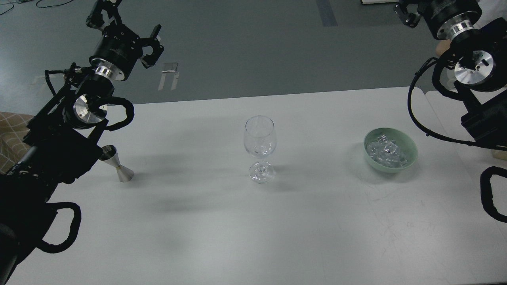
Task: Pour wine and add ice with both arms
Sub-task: 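Raise the left gripper and open it above the silver jigger, then lower the open left gripper beside the silver jigger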
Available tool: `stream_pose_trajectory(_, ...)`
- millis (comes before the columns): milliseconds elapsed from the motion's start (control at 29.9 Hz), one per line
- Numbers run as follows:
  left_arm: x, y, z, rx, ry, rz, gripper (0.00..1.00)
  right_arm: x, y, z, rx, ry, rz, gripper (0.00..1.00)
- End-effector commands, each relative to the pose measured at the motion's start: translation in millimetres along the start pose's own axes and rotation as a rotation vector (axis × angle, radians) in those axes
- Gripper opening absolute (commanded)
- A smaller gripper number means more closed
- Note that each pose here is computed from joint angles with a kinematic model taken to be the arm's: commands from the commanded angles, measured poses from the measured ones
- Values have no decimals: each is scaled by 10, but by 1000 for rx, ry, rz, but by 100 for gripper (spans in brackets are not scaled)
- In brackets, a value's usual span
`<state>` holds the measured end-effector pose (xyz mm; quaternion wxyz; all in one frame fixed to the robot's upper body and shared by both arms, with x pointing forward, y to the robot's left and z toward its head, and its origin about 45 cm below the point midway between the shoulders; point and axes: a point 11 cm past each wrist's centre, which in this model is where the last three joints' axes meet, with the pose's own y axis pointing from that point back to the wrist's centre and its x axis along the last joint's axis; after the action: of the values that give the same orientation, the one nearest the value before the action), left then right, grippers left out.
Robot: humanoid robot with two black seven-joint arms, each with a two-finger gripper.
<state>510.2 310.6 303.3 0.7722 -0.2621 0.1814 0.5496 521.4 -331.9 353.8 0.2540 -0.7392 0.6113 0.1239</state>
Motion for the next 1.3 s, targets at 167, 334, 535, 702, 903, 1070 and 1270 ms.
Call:
stream_pose_trajectory(167, 7, 226, 97, 10, -29, -30, 99, 78, 28, -66, 7, 14, 13, 100)
stream_pose_trajectory(334, 139, 551, 223, 49, -84, -47, 98, 135, 61, -54, 2, 18, 24, 100)
stream_pose_trajectory(535, 419, 897, 560, 12, -125, 13, 97, 110, 55, -51, 3, 16, 17, 100)
stream_pose_trajectory(702, 111, 1162, 596, 121, -303, -95, 97, 76, 47, -58, 5, 15, 8, 100)
stream_pose_trajectory(903, 157, 1470, 641, 202, -488, -84, 97, 91, 53, -56, 3, 17, 12, 100)
stream_pose_trajectory(1070, 122, 1561, 641, 222, -491, -114, 98, 93, 53, -56, 3, 17, 13, 100)
stream_pose_trajectory(1270, 200, 1777, 732, 231, -538, -39, 98, 144, 76, -107, 8, 27, 19, 100)
